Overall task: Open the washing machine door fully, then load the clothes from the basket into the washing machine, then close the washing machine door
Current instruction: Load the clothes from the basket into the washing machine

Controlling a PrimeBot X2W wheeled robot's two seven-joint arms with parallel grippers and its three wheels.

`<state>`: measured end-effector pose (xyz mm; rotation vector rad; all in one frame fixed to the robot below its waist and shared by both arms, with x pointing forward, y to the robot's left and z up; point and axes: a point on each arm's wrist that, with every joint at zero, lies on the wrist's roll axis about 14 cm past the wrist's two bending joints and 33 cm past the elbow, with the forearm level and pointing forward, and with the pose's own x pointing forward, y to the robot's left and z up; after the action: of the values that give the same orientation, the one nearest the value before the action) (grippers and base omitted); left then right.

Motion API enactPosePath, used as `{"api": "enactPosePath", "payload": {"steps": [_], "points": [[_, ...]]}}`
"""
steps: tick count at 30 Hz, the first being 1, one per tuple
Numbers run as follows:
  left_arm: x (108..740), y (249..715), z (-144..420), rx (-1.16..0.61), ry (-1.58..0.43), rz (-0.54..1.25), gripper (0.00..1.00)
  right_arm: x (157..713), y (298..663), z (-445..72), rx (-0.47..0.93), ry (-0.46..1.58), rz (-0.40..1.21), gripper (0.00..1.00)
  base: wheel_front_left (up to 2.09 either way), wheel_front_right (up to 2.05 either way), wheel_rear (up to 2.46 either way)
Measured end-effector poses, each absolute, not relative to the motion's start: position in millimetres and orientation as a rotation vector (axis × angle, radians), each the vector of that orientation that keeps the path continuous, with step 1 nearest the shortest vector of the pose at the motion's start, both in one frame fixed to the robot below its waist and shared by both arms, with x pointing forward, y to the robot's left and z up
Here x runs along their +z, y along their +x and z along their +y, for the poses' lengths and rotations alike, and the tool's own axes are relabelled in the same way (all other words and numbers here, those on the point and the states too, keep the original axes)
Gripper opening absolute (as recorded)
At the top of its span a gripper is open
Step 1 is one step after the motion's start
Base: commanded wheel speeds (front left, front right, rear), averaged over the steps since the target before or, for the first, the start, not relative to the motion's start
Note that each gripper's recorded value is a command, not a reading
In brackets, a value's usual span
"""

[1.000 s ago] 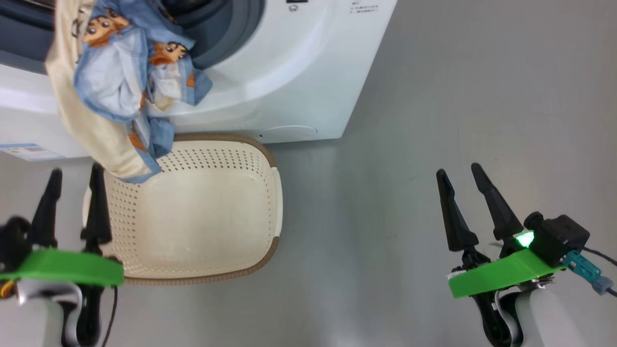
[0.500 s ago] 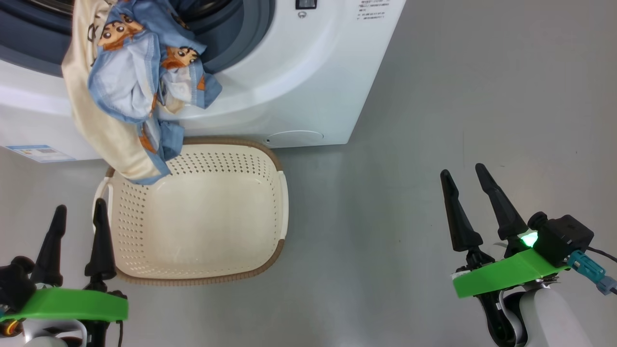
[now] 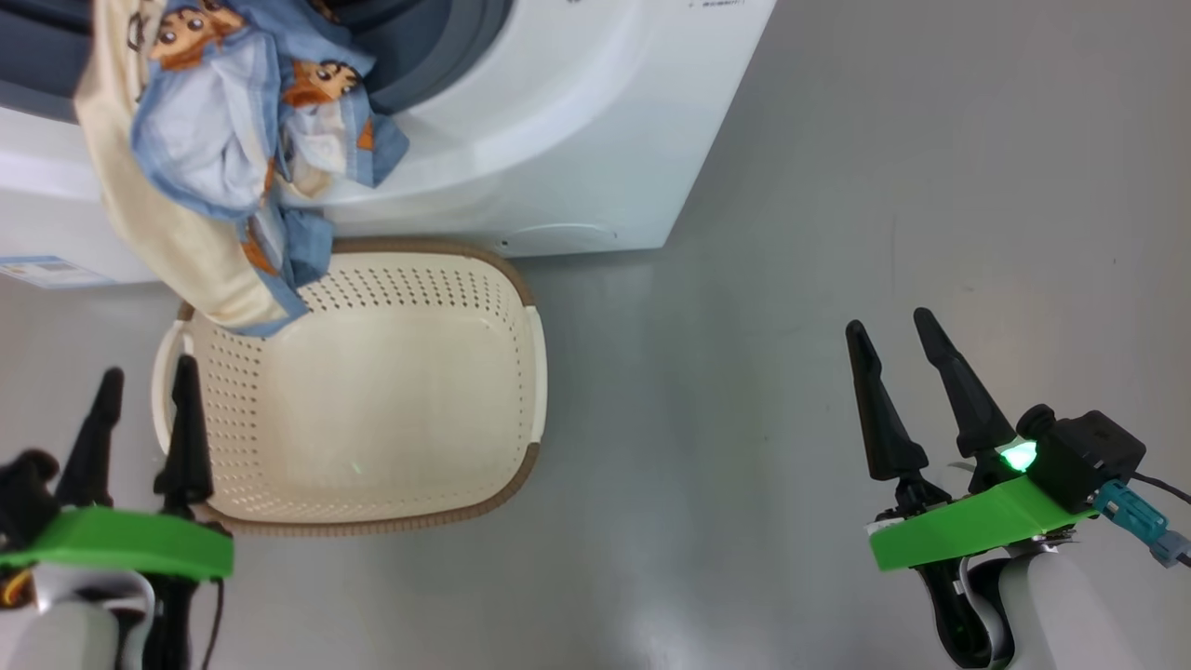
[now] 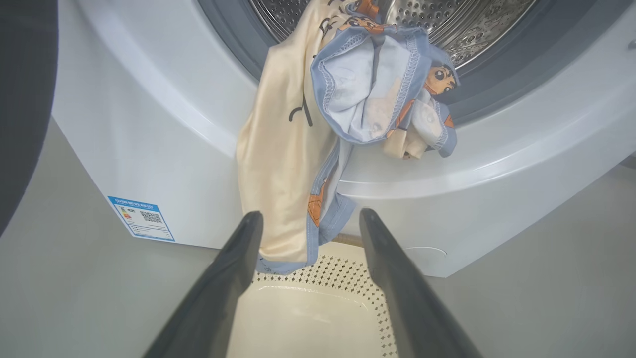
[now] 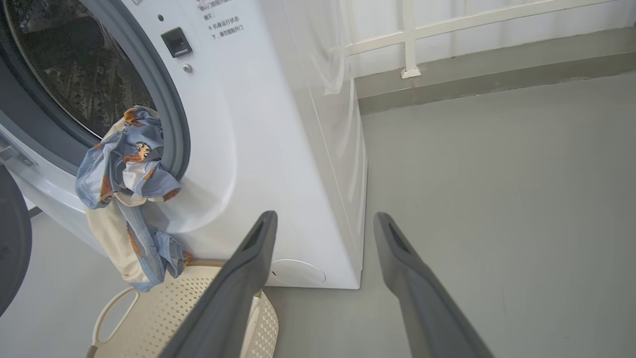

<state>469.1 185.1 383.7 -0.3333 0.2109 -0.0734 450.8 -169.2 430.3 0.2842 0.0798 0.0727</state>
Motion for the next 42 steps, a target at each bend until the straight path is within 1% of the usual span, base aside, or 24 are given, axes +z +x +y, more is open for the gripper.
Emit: {"api": "enactPosePath", "payload": {"steps": [11,25,35,42], "points": [[339.2,511.4,182.3,-0.1,-0.31,0.315,1.0,412.8,464.3,-169.9,0.06,0.289,0.103,1.0,0.0,0.0,0.0],[292.9,553.4,179.7,-0.14,-0.249,0.431,1.0,396.6,465.9,-172.0,0.057,0.275,0.141,1.0,0.0,0.0,0.0],[277.8,576.0,165.7,-0.201,-0.221,0.464,1.0,385.8,461.2,-174.4,0.049,0.266,0.173,1.0,0.0,0.0,0.0],[284.2,591.2,149.0,-0.242,-0.251,0.434,1.0,383.4,460.1,-178.1,0.04,0.259,0.179,1.0,0.0,0.0,0.0]]}}
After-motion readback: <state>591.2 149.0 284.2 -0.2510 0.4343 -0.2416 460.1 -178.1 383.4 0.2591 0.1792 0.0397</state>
